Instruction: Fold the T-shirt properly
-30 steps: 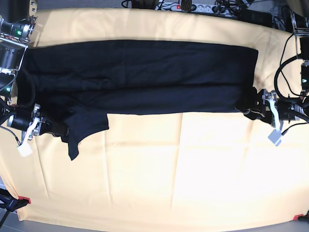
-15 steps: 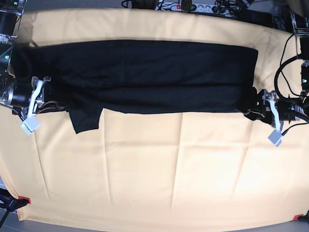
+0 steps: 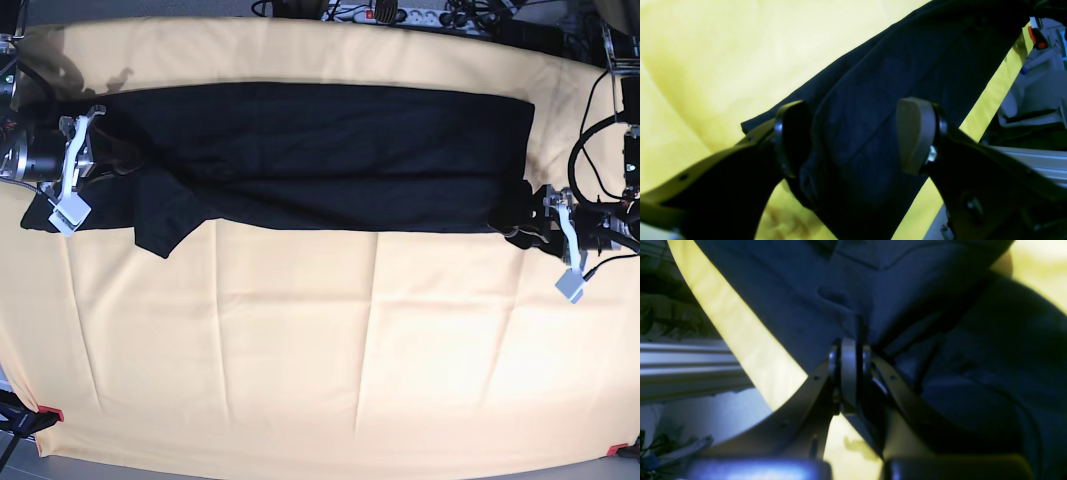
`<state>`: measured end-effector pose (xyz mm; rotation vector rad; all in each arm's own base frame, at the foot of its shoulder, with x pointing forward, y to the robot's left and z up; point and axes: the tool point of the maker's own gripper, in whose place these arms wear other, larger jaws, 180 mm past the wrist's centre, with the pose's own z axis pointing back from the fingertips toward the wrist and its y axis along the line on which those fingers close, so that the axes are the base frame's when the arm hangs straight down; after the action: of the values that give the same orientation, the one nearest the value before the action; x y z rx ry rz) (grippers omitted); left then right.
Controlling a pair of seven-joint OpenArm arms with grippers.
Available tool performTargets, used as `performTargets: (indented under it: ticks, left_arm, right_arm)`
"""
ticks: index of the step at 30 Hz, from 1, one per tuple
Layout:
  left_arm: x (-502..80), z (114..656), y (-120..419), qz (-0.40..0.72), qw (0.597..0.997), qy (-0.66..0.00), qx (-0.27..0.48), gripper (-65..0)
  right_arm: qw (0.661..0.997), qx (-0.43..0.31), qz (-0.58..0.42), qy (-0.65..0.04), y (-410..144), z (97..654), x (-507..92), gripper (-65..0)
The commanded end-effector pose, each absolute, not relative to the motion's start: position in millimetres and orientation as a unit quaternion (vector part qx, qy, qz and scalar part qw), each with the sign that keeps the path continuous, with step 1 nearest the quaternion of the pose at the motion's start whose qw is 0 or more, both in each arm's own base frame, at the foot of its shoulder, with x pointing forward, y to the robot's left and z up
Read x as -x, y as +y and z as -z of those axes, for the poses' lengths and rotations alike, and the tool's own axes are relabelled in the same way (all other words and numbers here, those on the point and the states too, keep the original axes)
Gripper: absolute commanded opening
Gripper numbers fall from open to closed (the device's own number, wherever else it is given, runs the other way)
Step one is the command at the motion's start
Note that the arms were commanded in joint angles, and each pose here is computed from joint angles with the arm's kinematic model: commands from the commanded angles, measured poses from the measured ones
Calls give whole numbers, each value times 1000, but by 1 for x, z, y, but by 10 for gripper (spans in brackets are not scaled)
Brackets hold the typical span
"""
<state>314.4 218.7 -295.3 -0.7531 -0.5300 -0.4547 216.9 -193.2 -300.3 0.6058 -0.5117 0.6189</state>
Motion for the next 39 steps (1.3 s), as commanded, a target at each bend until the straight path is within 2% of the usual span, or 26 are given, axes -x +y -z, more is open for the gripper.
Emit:
performTargets:
  ticks: [1, 18, 25, 33, 34, 35, 37, 38, 39]
  left_arm:
    - [-324, 276, 224, 225, 863, -280, 356, -223]
    - [-334, 257, 240, 229, 863, -302, 333, -223]
    - [-341, 236, 261, 227, 866, -324, 306, -223]
    - [-346, 217, 280, 209, 865, -352, 290, -223]
    - [-346, 214, 282, 208, 864, -356, 288, -223]
    - [-347, 211, 285, 206, 864, -361, 285, -223]
    - [-348, 206, 290, 202, 862, -370, 281, -223]
    - [-348, 204, 292, 201, 862, -373, 280, -223]
    - [-349, 202, 293, 199, 861, -376, 278, -223]
  right_arm:
    - [870, -287, -308, -257, -195, 289, -220, -650]
    - [886, -275, -310, -209, -210, 302, -197, -650]
    - [923, -163, -318, -141, -251, 335, -180, -650]
    - [921, -167, -316, -156, -249, 331, -186, -650]
    - [920, -166, -316, -159, -249, 330, -188, -640]
    - [920, -165, -317, -161, -249, 329, -190, -568]
    - [919, -167, -317, -163, -249, 328, -191, -385]
    - [916, -177, -317, -170, -245, 325, -193, -314]
    - [911, -189, -318, -181, -239, 319, -196, -281]
